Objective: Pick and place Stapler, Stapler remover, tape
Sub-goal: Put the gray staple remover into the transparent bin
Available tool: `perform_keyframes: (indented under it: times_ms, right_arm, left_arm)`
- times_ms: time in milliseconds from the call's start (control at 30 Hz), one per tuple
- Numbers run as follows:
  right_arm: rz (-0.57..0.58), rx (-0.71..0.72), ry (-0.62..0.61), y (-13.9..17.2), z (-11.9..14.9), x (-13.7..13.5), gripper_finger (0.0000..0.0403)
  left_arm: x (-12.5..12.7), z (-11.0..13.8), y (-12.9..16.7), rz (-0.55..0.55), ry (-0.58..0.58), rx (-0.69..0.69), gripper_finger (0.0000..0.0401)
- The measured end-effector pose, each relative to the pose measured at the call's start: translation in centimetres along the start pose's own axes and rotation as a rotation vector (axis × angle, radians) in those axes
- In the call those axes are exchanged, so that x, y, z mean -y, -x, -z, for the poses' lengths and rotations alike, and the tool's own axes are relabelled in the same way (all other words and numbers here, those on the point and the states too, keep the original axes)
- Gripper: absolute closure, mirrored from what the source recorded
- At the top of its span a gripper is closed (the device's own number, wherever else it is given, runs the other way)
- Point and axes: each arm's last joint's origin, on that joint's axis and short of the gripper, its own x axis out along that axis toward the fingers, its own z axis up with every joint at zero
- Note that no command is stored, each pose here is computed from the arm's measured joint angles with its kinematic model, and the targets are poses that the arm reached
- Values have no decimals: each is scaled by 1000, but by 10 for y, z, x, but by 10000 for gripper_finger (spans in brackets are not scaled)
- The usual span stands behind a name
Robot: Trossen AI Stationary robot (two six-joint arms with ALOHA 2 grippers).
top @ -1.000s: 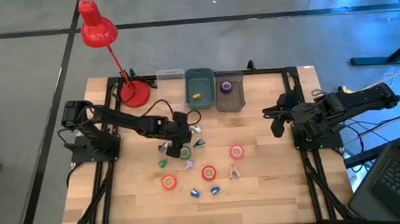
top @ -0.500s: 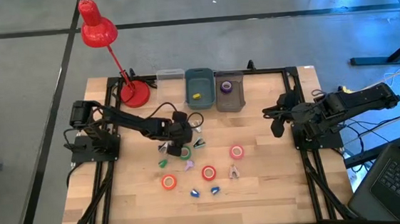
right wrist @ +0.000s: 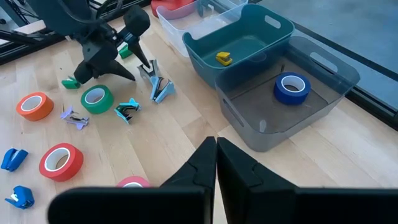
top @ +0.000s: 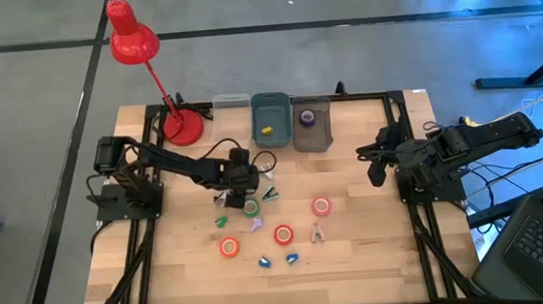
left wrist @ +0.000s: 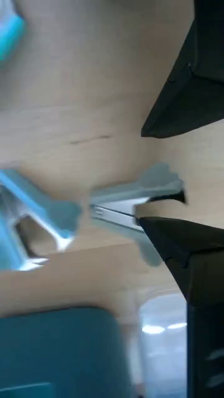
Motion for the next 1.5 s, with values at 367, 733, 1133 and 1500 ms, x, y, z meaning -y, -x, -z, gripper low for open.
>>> perform_keyframes:
  times_ms: [367, 733, 1133, 1500]
  right_arm:
    - [0, 0, 21, 0, 0, 0, 386]
    - [0, 0, 21, 0, 0, 0, 386]
    - [0, 0, 22, 0, 0, 0, 386]
    - [0, 0, 25, 0, 0, 0, 386]
  left_arm:
    - [0, 5, -1, 21, 55, -36, 205]
    - [-21, 12, -11, 60, 276, -50, 386]
    - [-24, 10, -13, 102, 310, -7, 401]
    - [-33, 7, 30, 4, 303, 49, 400]
